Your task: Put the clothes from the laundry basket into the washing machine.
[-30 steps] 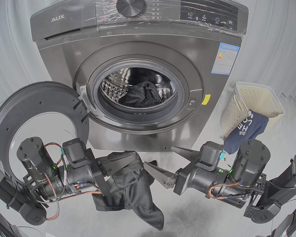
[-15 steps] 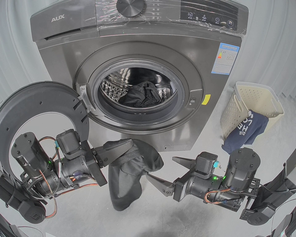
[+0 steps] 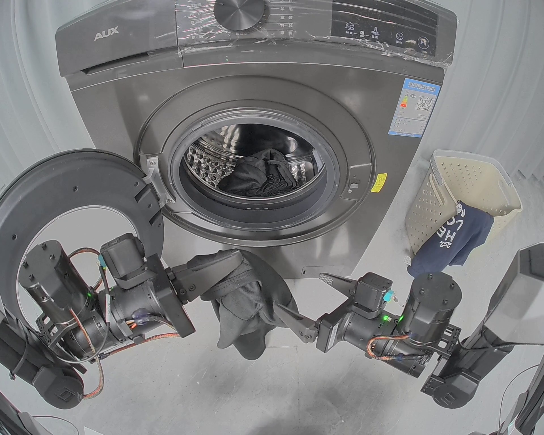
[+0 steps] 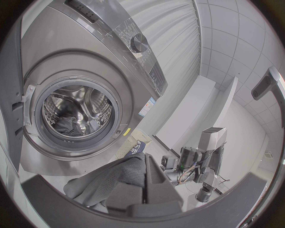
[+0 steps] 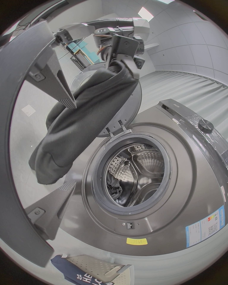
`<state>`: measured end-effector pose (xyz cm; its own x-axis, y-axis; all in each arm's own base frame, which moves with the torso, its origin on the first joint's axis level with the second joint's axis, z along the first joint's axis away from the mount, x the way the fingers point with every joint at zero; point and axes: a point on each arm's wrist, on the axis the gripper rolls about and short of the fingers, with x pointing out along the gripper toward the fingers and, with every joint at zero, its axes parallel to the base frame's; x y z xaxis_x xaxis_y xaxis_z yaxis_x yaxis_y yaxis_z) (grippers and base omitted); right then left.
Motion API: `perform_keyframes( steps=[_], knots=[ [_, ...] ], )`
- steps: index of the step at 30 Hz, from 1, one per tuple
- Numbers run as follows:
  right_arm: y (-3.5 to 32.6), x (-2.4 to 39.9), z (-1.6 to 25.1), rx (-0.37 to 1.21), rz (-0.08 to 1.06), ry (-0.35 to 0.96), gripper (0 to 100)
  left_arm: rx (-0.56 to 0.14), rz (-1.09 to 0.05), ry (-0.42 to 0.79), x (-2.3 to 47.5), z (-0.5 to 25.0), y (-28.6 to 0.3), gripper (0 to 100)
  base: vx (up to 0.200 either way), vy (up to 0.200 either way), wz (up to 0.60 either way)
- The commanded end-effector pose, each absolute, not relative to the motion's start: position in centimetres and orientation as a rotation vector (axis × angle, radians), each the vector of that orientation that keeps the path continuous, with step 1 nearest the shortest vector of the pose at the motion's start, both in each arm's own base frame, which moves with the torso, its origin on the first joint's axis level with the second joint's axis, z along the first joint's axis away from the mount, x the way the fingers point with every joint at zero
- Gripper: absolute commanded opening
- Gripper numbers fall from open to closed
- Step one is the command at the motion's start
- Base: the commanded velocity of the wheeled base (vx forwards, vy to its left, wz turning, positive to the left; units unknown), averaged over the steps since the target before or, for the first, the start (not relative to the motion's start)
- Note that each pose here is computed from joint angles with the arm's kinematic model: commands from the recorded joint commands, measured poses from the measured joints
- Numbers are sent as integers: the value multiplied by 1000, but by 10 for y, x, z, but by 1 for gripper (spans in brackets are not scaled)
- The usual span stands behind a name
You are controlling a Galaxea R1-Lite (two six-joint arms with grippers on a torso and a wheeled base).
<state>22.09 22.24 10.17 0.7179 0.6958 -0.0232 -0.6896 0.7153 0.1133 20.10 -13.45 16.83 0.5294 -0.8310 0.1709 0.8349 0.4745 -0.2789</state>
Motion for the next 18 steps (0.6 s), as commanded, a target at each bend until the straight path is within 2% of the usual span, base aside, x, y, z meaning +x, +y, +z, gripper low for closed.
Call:
perform_keyframes(
  steps=[1,7,13,18],
  knots=[
    [223,227,79,67,753,128,100,-350,-1008,-21,206,170,-134,0,0,0,0],
    [226,217,76,56,784,148,100,-353,-994,-36,210,172,-133,0,0,0,0],
    [237,208,80,57,863,133,100,-352,-990,-33,209,172,-132,0,0,0,0],
    [243,213,74,53,859,134,100,-353,-989,-33,208,172,-131,0,0,0,0]
  ],
)
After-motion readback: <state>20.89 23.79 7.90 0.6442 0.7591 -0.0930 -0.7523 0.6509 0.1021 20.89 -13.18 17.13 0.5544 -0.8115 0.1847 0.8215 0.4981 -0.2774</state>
